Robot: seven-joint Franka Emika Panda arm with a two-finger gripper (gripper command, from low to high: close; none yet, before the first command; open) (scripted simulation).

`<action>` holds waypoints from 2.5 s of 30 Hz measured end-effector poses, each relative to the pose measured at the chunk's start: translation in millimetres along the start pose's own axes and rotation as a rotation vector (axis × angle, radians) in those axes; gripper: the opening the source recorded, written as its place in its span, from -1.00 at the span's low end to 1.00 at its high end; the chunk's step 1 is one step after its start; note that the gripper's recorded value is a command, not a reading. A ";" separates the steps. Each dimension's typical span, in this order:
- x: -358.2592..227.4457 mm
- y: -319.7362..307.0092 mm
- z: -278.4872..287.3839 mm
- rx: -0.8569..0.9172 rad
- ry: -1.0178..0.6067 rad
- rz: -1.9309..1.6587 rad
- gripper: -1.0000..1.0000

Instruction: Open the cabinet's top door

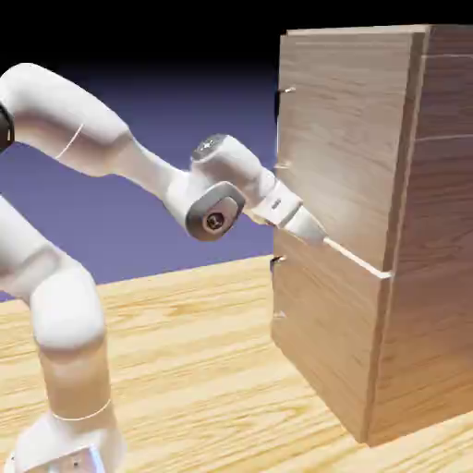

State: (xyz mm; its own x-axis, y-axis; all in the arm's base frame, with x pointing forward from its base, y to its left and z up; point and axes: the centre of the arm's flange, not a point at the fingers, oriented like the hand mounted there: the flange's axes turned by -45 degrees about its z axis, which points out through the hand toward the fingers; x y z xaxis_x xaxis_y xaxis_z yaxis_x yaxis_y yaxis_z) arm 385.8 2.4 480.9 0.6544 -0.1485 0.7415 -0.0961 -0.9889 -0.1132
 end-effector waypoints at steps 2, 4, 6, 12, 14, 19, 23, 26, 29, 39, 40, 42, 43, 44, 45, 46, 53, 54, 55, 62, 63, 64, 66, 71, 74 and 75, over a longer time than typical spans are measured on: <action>9.8 -0.6 -13.4 0.004 0.038 0.148 0.00; 18.4 -1.7 -26.8 0.013 0.075 0.293 0.00; 26.0 -3.4 -40.3 0.027 0.111 0.437 0.00; 42.4 -12.7 -79.0 0.101 0.209 0.856 0.00; 45.7 -17.2 -90.9 0.135 0.237 0.991 0.00; 50.1 -31.7 -117.4 0.240 0.292 1.316 0.00; 49.9 -46.2 -134.1 0.341 0.317 1.565 0.00; 47.7 -58.6 -143.5 0.425 0.323 1.743 0.00; 44.1 -71.9 -149.8 0.514 0.316 1.916 0.00; 24.1 -119.5 -146.0 0.831 0.198 2.446 0.00; 21.6 -124.1 -143.4 0.863 0.178 2.496 0.00; 16.3 -133.1 -136.9 0.925 0.132 2.593 0.00; 13.6 -137.4 -133.0 0.956 0.107 2.641 0.00; 10.8 -141.6 -128.7 0.987 0.080 2.688 0.00; 8.0 -145.6 -124.1 1.016 0.052 2.735 0.00; 5.1 -149.5 -119.0 1.046 0.022 2.781 0.00; 29.2 -155.2 -84.7 1.074 -0.005 2.822 0.00; 35.3 -155.0 -77.1 1.072 -0.005 2.822 0.00; 35.5 -155.0 -76.8 1.071 -0.005 2.822 -1.00; 14.0 -135.3 -104.3 1.048 -0.159 2.785 -1.00; 10.0 -131.0 -109.4 1.044 -0.190 2.777 -1.00; 6.1 -126.7 -114.5 1.039 -0.219 2.769 -1.00; -1.4 -117.3 -124.7 1.025 -0.271 2.750 -1.00; -20.2 -90.0 -150.4 0.996 -0.427 2.700 -1.00; -32.0 -68.5 -167.3 0.974 -0.534 2.659 -1.00; -35.2 -61.8 -172.0 0.967 -0.565 2.647 -1.00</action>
State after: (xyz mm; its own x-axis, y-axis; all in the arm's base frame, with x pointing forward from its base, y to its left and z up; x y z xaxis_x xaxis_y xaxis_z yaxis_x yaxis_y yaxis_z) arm 239.7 68.3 575.6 -0.0006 -0.0003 -1.0000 -0.3588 0.9334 -0.0001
